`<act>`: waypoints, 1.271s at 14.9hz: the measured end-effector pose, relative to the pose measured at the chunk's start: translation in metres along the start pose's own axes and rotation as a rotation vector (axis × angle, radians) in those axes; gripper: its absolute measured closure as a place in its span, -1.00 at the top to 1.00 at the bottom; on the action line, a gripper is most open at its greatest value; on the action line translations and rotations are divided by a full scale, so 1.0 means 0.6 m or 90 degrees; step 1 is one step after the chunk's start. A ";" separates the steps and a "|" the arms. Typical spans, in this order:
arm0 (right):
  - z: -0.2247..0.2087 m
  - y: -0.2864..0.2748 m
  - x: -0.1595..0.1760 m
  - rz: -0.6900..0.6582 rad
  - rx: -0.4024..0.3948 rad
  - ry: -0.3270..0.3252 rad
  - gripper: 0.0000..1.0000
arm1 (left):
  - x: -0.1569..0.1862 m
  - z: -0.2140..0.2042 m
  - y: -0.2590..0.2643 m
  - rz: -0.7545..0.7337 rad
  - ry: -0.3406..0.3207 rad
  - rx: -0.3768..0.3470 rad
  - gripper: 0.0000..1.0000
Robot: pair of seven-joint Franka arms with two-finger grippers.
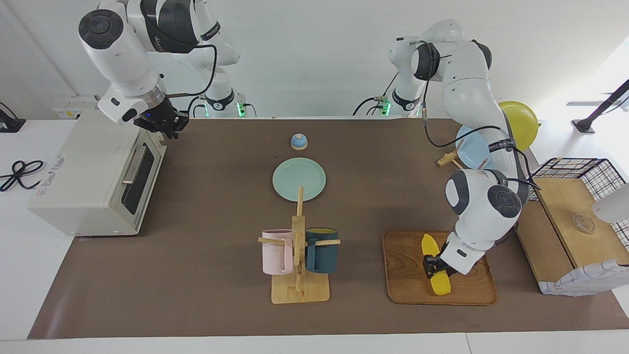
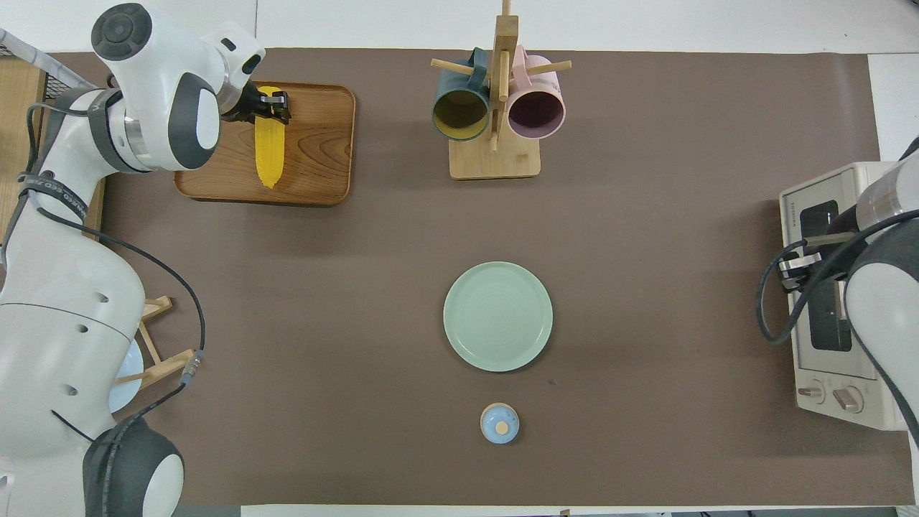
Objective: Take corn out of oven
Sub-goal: 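Release the corn on the tray and lift the left gripper away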
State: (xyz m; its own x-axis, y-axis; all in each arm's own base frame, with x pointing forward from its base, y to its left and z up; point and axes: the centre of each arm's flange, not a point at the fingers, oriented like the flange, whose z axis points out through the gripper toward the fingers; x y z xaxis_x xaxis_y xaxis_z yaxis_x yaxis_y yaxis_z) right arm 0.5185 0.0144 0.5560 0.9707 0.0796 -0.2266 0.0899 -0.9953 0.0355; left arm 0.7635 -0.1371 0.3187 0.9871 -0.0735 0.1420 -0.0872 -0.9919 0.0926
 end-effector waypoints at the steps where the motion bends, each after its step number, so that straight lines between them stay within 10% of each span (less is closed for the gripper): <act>1: 0.001 0.000 0.000 0.000 0.001 -0.002 -0.35 | 0.000 0.000 -0.001 0.010 0.000 0.003 0.02; 6: 0.003 -0.004 0.001 -0.003 0.001 -0.005 0.69 | 0.000 0.007 -0.005 0.021 -0.003 0.012 0.97; 8: -0.005 -0.013 0.004 -0.010 -0.001 0.001 1.00 | 0.004 -0.020 -0.012 0.018 0.006 0.013 1.00; 19: -0.040 0.019 0.016 0.011 0.003 0.042 1.00 | -0.106 -0.382 -0.090 -0.031 -0.065 0.028 1.00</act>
State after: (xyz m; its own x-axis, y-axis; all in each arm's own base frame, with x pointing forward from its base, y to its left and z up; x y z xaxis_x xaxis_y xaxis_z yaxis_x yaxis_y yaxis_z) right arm 0.5342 0.0053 0.5777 0.9848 0.0650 -0.1610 0.0714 -0.9969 0.0344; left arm 0.6748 -0.0552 0.5307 0.9988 -0.0325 0.0376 -0.0346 -0.9979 0.0540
